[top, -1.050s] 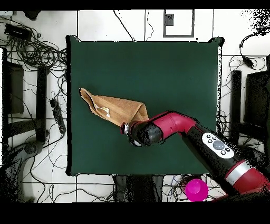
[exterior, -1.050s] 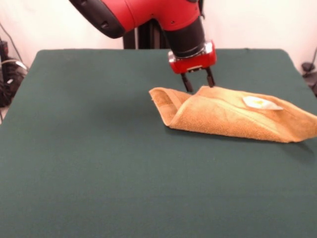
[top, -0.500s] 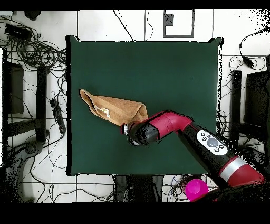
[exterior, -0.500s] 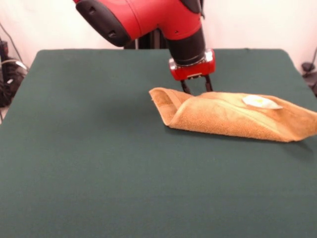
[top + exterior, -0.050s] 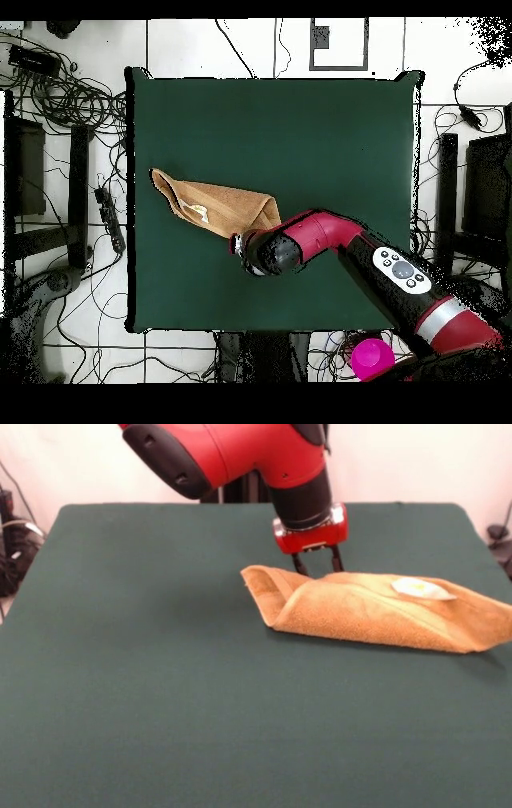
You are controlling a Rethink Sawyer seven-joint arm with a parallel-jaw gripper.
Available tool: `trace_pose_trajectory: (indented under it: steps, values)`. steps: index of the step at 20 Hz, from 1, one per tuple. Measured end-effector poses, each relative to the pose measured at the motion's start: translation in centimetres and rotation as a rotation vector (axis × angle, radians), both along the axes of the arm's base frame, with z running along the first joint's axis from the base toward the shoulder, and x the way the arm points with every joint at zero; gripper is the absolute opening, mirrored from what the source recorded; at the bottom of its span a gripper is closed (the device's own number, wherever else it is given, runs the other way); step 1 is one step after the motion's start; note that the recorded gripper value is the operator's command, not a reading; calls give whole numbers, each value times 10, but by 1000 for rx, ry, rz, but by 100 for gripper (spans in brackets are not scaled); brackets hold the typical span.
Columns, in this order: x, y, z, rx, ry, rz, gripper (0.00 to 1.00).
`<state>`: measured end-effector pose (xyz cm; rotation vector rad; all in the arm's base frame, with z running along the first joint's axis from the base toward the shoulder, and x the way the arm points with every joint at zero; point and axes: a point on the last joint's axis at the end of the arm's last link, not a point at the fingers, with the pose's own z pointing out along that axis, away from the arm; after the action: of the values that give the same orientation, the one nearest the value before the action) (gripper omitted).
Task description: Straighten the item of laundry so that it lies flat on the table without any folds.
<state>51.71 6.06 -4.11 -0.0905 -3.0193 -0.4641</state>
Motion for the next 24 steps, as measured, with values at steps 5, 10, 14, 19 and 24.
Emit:
trace_pose_trajectory:
  steps: [5, 10, 14, 19, 24]
  values:
    - [7, -3, 1, 7, -56, -4, 100]
    - [22, -11, 5, 20, -184, -5, 100]
    - [39, -17, 14, 34, -301, -7, 100]
    - [54, -20, 26, 49, -393, -15, 100]
    - [59, -23, 31, 49, -418, -16, 100]
